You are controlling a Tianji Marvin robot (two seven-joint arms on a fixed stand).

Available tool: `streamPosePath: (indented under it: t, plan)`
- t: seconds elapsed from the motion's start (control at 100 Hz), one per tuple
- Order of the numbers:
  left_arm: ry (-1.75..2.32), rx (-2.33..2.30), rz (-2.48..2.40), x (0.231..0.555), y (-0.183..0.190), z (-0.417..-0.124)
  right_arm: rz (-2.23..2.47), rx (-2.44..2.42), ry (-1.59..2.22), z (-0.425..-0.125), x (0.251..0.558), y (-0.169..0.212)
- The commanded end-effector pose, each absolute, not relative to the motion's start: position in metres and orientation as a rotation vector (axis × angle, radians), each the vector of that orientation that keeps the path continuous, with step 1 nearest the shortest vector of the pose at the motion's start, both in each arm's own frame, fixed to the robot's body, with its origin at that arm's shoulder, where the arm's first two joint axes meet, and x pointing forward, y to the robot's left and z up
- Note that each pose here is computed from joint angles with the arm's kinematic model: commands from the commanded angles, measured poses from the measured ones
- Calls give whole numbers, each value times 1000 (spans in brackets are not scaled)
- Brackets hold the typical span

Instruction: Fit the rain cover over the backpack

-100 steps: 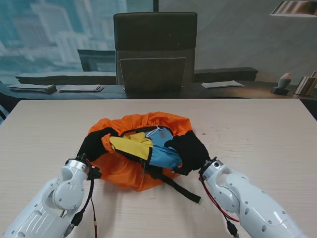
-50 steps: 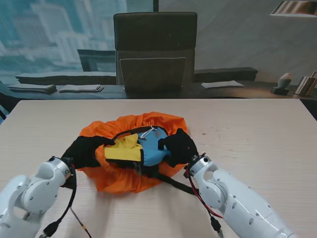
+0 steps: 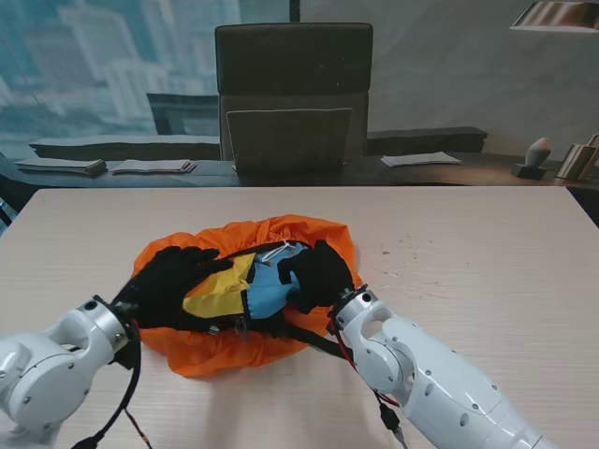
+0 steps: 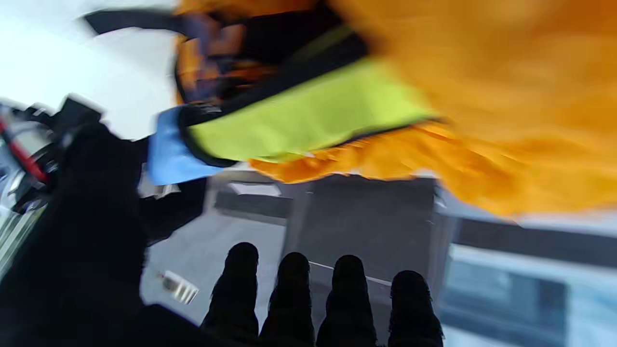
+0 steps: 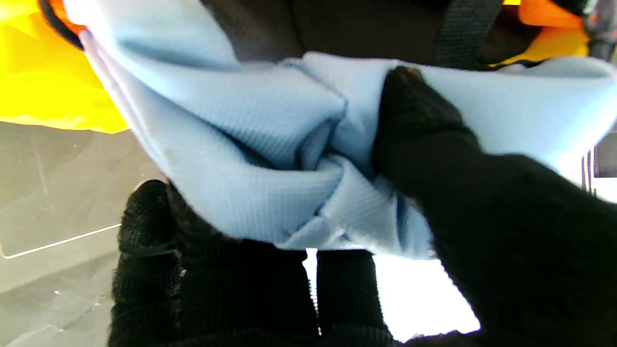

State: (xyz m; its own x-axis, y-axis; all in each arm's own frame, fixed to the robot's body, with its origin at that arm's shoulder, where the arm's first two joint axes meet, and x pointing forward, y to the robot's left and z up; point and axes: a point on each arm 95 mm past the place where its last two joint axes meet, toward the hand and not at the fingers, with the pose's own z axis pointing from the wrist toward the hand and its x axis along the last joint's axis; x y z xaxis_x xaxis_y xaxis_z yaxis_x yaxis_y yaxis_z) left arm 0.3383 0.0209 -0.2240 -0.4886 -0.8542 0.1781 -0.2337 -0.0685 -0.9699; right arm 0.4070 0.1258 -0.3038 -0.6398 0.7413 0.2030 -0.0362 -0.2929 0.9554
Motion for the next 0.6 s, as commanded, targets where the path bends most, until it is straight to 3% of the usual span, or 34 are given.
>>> streamPosePath:
  t: [0.0,0.21,0.45,0.59]
  plan:
    - [1791,-1167,-1533,346,5,-235,2027,892,1445,-295,399,143]
    - [1870,-1159,-1355,372,-19,-269,2055,921,1414,-287,384,160]
    - [1573,-1016,-1485,404,-19,-297,2111,1029,1485,-290,365,163]
    - [1426,-1236,-1605,409,-18,-305,2070,1080,1621,-288,361,147]
